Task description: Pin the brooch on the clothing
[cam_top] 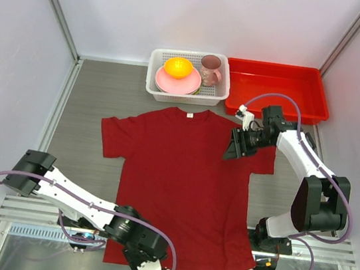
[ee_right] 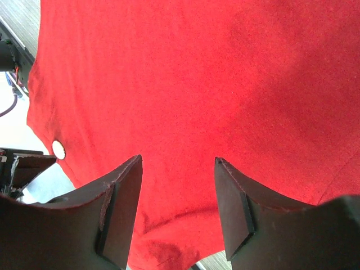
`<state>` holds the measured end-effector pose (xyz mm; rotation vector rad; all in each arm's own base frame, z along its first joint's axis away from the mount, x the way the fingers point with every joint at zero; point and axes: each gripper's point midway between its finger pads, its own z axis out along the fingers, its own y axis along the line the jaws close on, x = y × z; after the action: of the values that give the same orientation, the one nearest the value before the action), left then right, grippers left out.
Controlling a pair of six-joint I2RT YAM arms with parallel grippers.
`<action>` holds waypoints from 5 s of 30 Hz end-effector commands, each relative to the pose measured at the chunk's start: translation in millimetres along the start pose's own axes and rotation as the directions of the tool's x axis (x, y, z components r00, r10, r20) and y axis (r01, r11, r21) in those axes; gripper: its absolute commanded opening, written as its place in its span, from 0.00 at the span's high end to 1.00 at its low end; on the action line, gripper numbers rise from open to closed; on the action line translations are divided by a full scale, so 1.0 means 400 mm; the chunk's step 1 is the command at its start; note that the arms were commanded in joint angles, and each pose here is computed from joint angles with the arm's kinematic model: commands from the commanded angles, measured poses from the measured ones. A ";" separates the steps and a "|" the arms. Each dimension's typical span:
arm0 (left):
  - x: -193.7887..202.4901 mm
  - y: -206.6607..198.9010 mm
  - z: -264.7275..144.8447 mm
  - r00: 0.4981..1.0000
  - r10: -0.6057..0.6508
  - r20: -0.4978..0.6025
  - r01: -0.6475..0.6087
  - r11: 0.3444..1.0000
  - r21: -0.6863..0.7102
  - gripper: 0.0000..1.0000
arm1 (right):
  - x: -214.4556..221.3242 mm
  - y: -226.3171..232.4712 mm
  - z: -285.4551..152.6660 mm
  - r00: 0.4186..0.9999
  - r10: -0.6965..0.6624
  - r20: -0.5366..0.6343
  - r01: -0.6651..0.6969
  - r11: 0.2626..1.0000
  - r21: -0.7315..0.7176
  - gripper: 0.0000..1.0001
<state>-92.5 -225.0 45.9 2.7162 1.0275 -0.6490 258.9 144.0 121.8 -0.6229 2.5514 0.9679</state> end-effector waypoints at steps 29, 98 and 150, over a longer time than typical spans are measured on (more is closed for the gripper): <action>0.005 0.030 0.015 0.998 0.053 -0.025 -0.052 0.997 0.056 0.41 | 0.000 0.023 -0.027 0.998 0.039 0.047 -0.037 0.999 -0.031 0.41; 0.193 0.553 -0.413 0.934 -0.315 0.171 0.355 0.753 -0.554 0.49 | -0.137 0.069 0.051 0.951 0.178 0.255 -0.118 0.965 -0.233 0.19; 0.633 0.815 -0.809 -0.321 -0.257 0.912 0.935 -0.237 0.262 0.31 | -0.424 -0.256 0.191 0.756 -0.633 -0.166 0.507 0.407 0.760 0.43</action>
<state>397.9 -225.2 217.3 0.0833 2.0808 -1.0599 447.9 172.8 66.9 -1.0728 2.0632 -0.2859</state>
